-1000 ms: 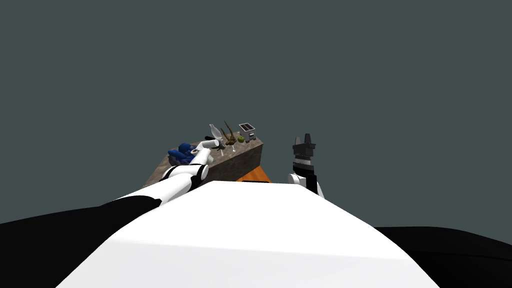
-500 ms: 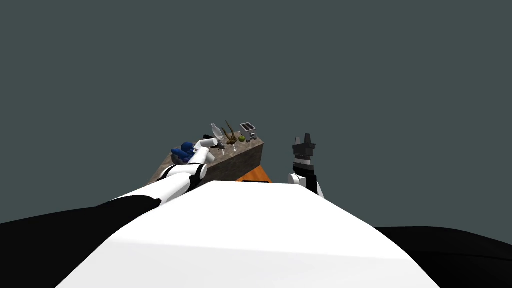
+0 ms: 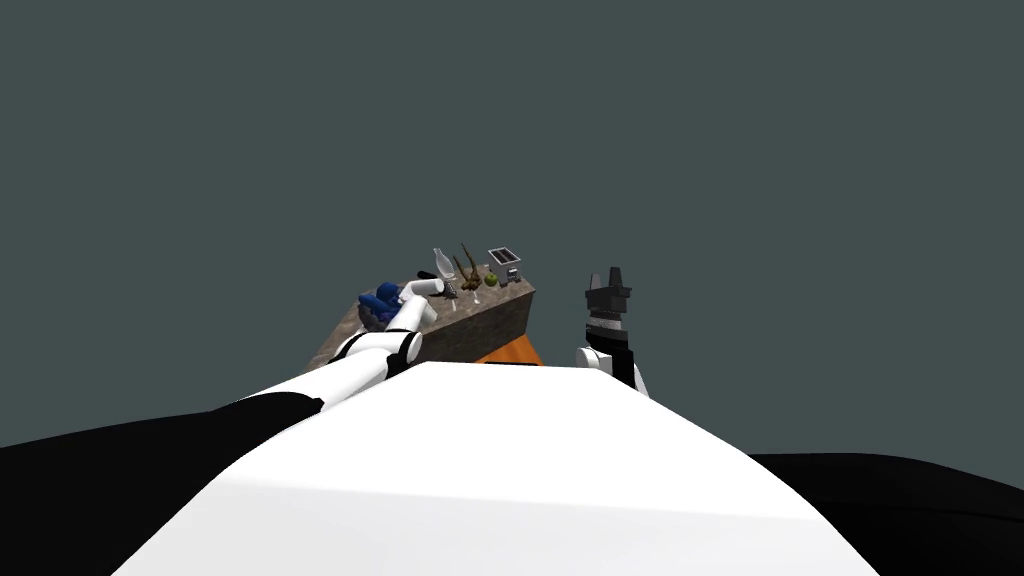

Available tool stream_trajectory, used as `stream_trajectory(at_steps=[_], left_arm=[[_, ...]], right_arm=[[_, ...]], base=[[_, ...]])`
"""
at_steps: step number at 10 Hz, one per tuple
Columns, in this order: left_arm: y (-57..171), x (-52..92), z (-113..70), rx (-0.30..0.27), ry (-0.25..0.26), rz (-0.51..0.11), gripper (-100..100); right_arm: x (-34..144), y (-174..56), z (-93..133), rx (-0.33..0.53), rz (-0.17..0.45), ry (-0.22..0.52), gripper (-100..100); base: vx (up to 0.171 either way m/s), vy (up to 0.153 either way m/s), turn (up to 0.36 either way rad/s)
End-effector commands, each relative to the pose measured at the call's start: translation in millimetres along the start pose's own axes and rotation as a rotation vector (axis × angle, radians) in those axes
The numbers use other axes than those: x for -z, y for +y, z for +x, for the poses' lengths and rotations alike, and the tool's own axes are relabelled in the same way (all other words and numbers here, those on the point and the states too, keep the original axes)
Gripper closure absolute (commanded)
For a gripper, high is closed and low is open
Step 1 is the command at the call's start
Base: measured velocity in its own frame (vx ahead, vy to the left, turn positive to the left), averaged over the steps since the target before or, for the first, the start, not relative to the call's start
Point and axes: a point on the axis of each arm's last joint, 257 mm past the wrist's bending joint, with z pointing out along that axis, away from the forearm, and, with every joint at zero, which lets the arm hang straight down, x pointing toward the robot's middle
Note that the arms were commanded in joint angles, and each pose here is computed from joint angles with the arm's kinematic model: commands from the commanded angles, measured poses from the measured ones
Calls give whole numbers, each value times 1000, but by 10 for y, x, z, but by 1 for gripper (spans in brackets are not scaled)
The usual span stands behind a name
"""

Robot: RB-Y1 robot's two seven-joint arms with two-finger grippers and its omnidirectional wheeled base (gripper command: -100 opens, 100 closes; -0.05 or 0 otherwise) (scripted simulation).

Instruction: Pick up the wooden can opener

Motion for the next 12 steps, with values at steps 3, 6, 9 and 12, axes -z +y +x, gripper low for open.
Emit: stream_trajectory(at_steps=[3,6,9,12], left_arm=[[279,-8,378,-48,39,-19,-100],[362,-3,516,-63,54,-22,-100],[373,-1,527,-63,55,-25,100],[367,1,526,-63,55,-23,0]], right_arm=[[0,0,0,0,0,0,0],[-1,0,1,0,0,0,0],[-1,0,1,0,0,0,0],[-1,1,1,0,0,0,0]], base=[[106,30,192],[59,12,107],[2,0,-1],[0,0,0]])
